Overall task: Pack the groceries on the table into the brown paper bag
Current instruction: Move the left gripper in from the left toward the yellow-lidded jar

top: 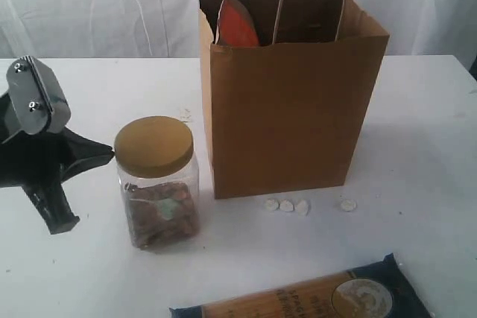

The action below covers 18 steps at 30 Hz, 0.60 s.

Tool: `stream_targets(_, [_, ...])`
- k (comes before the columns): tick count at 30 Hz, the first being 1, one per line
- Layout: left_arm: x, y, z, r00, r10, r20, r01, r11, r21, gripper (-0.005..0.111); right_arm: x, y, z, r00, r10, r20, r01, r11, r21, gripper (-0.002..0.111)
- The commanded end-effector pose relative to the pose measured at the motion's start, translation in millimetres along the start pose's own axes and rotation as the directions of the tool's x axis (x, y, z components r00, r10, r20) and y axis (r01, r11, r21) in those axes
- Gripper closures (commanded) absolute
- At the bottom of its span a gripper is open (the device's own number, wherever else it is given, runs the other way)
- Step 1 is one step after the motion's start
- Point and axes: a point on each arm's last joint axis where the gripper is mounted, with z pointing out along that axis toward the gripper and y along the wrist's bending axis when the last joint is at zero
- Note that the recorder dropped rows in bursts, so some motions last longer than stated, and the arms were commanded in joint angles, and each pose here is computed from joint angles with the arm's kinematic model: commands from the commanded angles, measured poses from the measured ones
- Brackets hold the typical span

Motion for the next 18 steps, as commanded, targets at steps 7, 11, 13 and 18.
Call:
stream_targets(7, [39, 8.7, -5, 0.976, -0.066, -0.21, 0.029, 0.984, -0.174, 0.107, -1, 0, 0, 1.0, -0.004, 0.015, 0.004, 1.0, 0.004, 0.108])
stream_targets(11, [32, -6.0, 1, 0.99, 0.085, -0.115, -0.085, 0.996, 0.008, 0.107, -1, 0, 0, 1.0, -0.004, 0.015, 0.004, 1.0, 0.004, 0.108])
stream_targets(13, [33, -7.3, 3, 0.98, 0.172, -0.105, -0.169, 0.985, 0.036, 0.107, -1, 0, 0, 1.0, -0.004, 0.015, 0.004, 1.0, 0.004, 0.108])
stream_targets(18, [38, -6.8, 8, 0.987, 0.08, -0.136, -0.076, 0.996, 0.036, 0.079, -1, 0, 0, 1.0, -0.004, 0.015, 0.004, 1.0, 0.004, 0.108])
